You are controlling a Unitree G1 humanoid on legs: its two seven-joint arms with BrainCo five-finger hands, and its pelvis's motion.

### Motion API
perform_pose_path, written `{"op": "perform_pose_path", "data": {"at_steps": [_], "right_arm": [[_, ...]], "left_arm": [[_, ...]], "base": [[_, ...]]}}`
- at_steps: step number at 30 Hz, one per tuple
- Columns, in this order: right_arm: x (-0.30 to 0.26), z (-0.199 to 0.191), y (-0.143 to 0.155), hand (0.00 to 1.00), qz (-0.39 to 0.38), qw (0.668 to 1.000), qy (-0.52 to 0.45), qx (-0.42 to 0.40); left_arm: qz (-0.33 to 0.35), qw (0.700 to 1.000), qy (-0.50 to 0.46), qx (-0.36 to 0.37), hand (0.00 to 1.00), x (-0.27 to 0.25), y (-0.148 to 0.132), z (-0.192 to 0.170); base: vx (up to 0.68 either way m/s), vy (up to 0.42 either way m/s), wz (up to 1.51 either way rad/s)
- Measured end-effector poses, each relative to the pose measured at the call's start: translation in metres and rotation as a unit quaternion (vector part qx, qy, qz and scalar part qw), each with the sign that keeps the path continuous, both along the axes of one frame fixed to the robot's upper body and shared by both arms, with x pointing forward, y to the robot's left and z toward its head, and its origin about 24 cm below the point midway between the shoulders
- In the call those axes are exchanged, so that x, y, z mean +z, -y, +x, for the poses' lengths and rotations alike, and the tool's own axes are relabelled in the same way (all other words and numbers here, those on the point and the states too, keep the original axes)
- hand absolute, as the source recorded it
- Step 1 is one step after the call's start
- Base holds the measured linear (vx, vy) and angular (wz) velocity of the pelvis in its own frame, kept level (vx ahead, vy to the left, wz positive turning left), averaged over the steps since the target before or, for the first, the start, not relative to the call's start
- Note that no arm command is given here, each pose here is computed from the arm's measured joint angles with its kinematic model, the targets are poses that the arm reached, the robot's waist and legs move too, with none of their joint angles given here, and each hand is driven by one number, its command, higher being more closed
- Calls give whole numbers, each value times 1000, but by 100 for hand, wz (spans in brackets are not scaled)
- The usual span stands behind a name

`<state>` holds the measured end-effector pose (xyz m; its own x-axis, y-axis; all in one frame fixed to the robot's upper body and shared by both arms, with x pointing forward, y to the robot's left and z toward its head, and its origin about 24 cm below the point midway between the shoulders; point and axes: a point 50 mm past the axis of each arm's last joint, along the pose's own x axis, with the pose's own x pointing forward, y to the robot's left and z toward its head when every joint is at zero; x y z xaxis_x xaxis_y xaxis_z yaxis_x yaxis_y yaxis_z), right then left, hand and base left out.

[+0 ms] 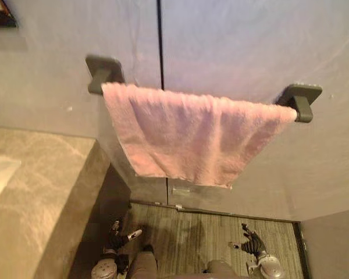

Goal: Organize washtable

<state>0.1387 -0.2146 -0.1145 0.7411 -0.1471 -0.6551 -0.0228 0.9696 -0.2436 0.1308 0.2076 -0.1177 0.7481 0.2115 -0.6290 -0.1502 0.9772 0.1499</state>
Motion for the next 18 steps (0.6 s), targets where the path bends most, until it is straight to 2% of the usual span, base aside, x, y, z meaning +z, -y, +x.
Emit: {"op": "perform_pose_path", "data": {"at_steps": [4,10,13,18], "right_arm": [[11,18,1,0,4,999,40,-15],[6,8,0,0,13,999,27,-37],[3,12,0,0,15,999,22,-38],[-17,-6,3,0,28,996,-41,-72]], "left_arm": [[-37,999,11,6,0,-1,25,7],[-38,999,12,-6,0,1,29,4],[-37,999,6,-11,0,-1,29,2],[-33,999,-18,-22,0,-8,24,3]], "base": [[-320,-333,34],[-245,-192,91],[-220,-7,68],[-79,146,93]]}}
